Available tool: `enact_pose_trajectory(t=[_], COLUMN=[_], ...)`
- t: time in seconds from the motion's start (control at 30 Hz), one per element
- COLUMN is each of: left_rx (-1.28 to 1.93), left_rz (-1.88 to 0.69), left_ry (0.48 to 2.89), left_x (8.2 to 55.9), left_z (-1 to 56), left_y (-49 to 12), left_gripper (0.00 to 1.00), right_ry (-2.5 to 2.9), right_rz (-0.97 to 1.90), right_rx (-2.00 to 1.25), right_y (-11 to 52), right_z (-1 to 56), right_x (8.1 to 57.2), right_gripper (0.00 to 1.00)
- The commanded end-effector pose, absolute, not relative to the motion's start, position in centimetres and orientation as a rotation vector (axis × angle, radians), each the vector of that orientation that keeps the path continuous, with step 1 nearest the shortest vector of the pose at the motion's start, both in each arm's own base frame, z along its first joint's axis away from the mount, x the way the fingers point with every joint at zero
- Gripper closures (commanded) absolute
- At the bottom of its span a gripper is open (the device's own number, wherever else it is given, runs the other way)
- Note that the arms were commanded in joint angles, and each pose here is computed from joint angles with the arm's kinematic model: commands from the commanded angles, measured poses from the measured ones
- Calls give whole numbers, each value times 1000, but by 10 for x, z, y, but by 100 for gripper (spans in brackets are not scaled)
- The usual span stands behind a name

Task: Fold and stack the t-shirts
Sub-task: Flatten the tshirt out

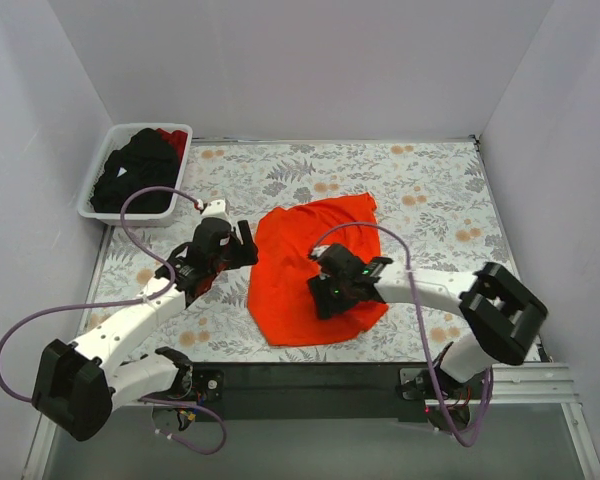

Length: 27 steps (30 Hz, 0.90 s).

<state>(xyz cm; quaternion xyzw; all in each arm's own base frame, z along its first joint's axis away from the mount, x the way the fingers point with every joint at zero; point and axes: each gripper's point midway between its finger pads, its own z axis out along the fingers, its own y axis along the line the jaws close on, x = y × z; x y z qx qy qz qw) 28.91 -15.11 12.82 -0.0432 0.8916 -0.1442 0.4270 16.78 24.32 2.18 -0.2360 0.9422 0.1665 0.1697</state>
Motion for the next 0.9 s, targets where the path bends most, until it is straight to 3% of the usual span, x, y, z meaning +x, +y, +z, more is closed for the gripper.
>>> enact_pose_trajectory(t=[0.0,0.1,0.3,0.47,0.7,0.87], left_rx=[-199,-294,-420,-359,-263,-328], left_rz=[-289,-232,-179,-233,-514,-605], left_ry=[2153,2057,1904,1934,2218,2375], left_x=[292,293,287,289,272,249], left_z=[143,161,185,179,135,102], left_y=[-131,-110,-81,-94,-157,-172], left_gripper=[32,32,34,34,35,40], right_ry=[2828,2662,2481,2423,2343,2295], right_rz=[688,895,876,734,598,616], right_rx=[-929,-1098,-988,-693,-193,51], right_y=[300,380,409,347,206,146], right_z=[3,41,88,114,131,131], right_x=[98,103,158,217,308,348], right_gripper=[41,43,43,43,46,47])
